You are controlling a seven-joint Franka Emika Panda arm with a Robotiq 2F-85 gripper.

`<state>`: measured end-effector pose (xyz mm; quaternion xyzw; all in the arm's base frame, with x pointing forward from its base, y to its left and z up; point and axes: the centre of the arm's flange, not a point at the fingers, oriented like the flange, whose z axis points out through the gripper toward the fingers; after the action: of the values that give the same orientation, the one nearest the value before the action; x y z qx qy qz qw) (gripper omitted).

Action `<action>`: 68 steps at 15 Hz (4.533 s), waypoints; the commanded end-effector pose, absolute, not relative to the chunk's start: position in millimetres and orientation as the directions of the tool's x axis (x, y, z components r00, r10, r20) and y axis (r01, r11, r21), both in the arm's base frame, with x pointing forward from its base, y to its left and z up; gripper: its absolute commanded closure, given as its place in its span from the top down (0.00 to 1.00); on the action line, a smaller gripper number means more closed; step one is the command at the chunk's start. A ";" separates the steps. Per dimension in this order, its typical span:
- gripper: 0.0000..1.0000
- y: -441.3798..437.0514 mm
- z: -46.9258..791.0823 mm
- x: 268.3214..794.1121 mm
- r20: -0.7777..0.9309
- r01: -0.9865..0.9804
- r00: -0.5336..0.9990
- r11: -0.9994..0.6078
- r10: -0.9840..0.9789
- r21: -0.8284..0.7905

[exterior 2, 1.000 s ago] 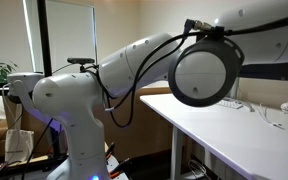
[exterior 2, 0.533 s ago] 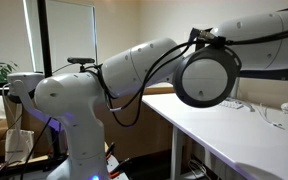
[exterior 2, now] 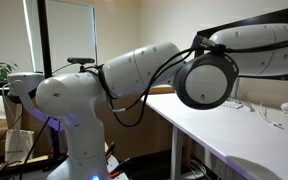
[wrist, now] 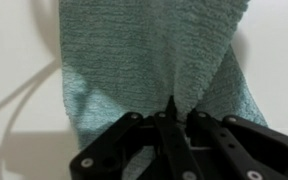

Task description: Slide the towel across the table.

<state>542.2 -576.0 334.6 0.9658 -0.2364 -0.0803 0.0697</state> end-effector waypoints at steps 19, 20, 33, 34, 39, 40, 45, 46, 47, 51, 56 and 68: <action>0.09 -402.6 312.9 644.1 -0.261 0.185 0.953 -0.978 0.154 0.099; 0.09 -388.4 310.8 648.0 -0.271 0.220 0.944 -0.971 0.188 0.091; 0.09 -176.0 294.6 736.4 -0.380 0.586 0.749 -0.810 0.542 0.000; 0.10 -156.6 293.7 742.5 -0.379 0.605 0.736 -0.797 0.562 -0.007; 0.09 -52.6 290.0 782.6 -0.380 0.689 0.654 -0.723 0.654 -0.057; 0.10 -33.3 290.3 789.6 -0.379 0.705 0.637 -0.706 0.671 -0.064; 0.09 57.1 300.0 812.9 -0.361 0.773 0.561 -0.627 0.744 -0.091; 0.09 71.8 301.6 814.9 -0.359 0.784 0.548 -0.613 0.755 -0.093; 0.09 85.8 303.3 816.0 -0.357 0.793 0.536 -0.601 0.765 -0.099; 0.09 130.5 308.9 814.9 -0.358 0.824 0.484 -0.553 0.799 -0.120; 0.09 175.3 313.1 806.9 -0.360 0.853 0.421 -0.498 0.833 -0.157; 0.09 253.1 313.4 781.1 -0.350 0.914 0.180 -0.288 0.919 -0.287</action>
<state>720.2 212.4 329.4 0.8004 0.5642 -0.2010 0.0244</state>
